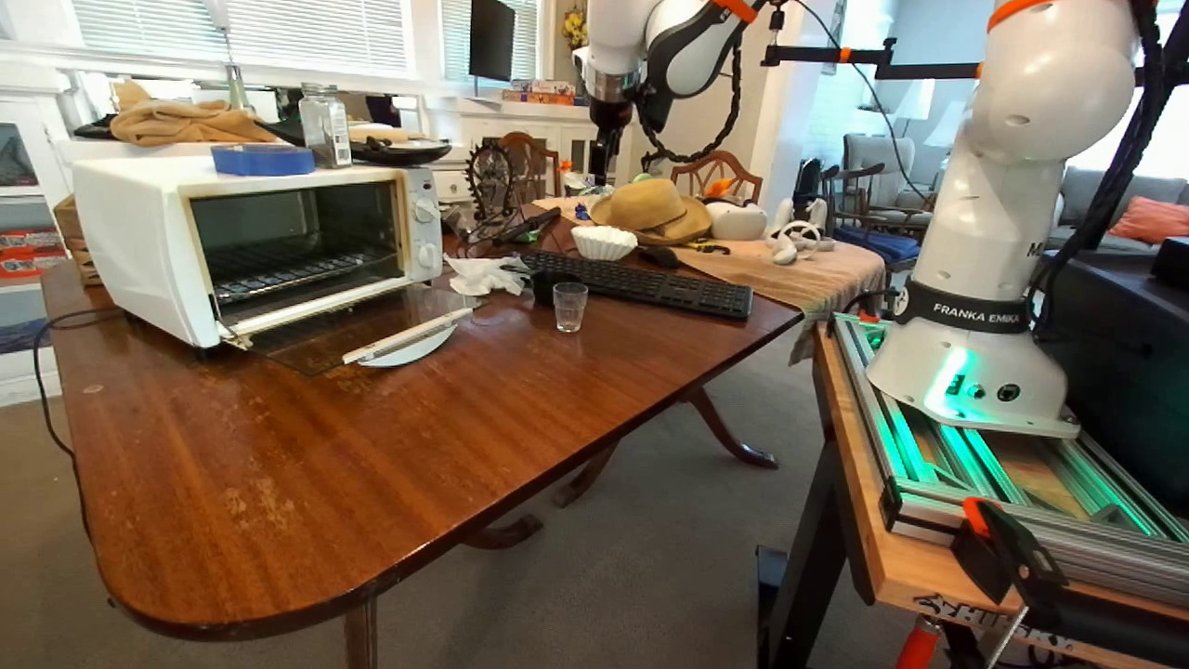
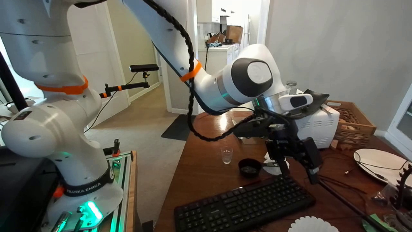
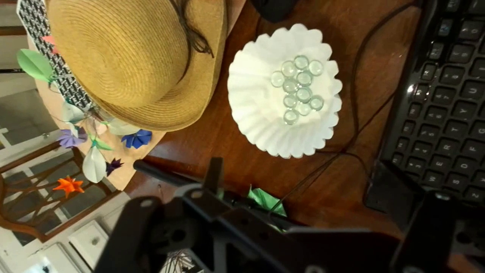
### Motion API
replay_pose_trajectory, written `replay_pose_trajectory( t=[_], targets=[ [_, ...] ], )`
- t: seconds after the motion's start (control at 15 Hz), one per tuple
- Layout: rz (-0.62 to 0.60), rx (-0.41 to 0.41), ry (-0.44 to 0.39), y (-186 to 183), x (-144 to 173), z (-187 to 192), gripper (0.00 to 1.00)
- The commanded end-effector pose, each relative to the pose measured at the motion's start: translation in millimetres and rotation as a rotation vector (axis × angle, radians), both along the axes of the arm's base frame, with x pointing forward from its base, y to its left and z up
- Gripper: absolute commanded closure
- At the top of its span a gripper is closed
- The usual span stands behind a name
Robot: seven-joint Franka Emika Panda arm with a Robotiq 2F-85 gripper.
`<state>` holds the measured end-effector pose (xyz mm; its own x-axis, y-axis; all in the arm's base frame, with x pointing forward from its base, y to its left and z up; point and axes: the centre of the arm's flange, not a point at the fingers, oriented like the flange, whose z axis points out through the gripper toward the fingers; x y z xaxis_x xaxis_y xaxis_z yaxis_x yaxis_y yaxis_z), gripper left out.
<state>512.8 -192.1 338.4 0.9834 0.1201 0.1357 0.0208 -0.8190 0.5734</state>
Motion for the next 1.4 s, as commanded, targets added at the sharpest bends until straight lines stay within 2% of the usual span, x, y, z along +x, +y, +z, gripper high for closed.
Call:
replay_pose_trajectory(
  t=[0.0,0.2,0.27,0.53,0.8,1.07,1.33],
  targets=[
    [0.042,0.056,0.044,-12.8,9.2,-37.6,0.0],
    [0.059,0.077,0.089,-28.8,11.8,-65.2,0.0],
    [0.044,0.059,0.07,-13.5,0.6,-50.1,0.0],
    [0.044,0.058,0.075,-16.0,1.9,-52.6,0.0],
    [0.026,0.014,0.136,-46.0,6.1,-87.0,0.0],
    [0.027,-0.01,0.205,-67.6,18.7,-123.9,0.0],
    [0.043,-0.041,0.233,-64.0,41.4,-139.3,0.0]
  ],
)
